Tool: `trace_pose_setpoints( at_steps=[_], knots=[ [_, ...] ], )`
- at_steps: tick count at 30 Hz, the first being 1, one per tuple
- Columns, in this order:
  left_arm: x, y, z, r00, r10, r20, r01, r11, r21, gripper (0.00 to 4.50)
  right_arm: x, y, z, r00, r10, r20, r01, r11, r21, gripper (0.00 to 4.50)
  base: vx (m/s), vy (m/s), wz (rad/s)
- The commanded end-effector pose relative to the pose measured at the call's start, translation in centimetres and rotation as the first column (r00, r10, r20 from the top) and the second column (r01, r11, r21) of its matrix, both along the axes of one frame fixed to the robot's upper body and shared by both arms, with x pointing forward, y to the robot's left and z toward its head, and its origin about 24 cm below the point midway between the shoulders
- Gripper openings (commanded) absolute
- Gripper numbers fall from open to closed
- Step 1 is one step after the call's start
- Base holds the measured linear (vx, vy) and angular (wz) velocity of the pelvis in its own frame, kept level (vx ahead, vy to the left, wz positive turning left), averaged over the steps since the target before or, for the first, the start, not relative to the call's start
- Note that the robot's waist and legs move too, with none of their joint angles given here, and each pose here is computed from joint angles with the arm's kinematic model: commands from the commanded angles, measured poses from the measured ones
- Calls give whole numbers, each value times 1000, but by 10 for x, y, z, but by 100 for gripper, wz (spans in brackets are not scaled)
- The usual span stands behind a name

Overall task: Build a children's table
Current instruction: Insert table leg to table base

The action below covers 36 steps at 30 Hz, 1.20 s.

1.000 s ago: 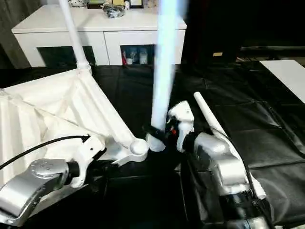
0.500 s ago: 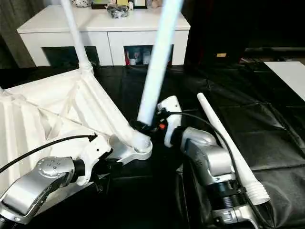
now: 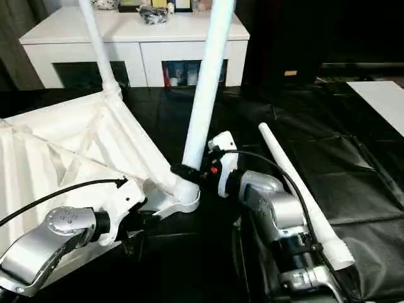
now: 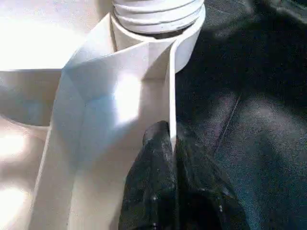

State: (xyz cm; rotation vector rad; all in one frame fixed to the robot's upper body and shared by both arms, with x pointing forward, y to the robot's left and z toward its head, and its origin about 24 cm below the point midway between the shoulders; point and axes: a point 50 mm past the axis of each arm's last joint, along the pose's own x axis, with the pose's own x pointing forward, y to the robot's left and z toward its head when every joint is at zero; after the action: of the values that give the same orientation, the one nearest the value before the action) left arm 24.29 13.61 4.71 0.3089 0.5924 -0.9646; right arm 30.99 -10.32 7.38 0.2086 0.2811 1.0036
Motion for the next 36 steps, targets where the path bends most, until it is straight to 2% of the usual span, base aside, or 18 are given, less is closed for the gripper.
trace_pose_setpoints(
  at_steps=[1, 8, 13, 14, 19, 21, 25, 27, 29, 32, 36],
  knots=[
    [-6, -1, -8, 999, -21, -50, 21, 1000, -13, 0, -4, -3, -19, 998, -36, -61, 35, 999, -11, 184, 0, 0, 0],
    [-5, 2, -8, 999, -6, -46, 5, 1000, -14, 0, -11, -4, -32, 994, -79, -81, 83, 996, 43, 184, 0, 0, 0],
    [-1, 5, -7, 999, 21, -28, -22, 1000, -12, 0, -19, -5, -36, 988, -156, 10, 155, 985, 81, 184, 0, 0, 0],
    [1, 6, -6, 999, 26, -22, -26, 1000, -9, 0, -22, -6, -37, 980, -192, 56, 188, 979, 80, 184, 0, 0, 0],
    [3, 8, -5, 999, 33, -14, -33, 999, -3, 0, -30, -4, -38, 967, -223, 126, 215, 973, 79, 184, 0, 0, 0],
    [5, 9, -4, 999, 37, -9, -37, 999, 1, 0, -38, -1, -40, 961, -207, 184, 204, 978, 38, 184, 0, 0, 0],
    [6, 10, -4, 999, 37, -7, -37, 999, 4, 0, -45, 5, -43, 963, -155, 219, 164, 986, -24, 184, 0, 0, 0],
    [6, 10, -4, 999, 34, -6, -34, 999, 9, 0, -49, 11, -45, 967, -72, 244, 100, 989, -107, 184, 0, 0, 0],
    [5, 8, -5, 1000, 30, -7, -30, 999, 12, 0, -51, 15, -48, 975, 12, 222, 32, 980, -196, 184, 0, 0, 0],
    [5, 8, -5, 1000, 29, -6, -29, 999, 13, 0, -52, 15, -50, 978, 50, 203, -3, 974, -225, 184, 0, 0, 0],
    [2, 7, -7, 1000, 21, -15, -20, 1000, 13, 0, -51, 17, -50, 984, 149, 95, -122, 961, -248, 184, 0, 0, 0]
  ],
)
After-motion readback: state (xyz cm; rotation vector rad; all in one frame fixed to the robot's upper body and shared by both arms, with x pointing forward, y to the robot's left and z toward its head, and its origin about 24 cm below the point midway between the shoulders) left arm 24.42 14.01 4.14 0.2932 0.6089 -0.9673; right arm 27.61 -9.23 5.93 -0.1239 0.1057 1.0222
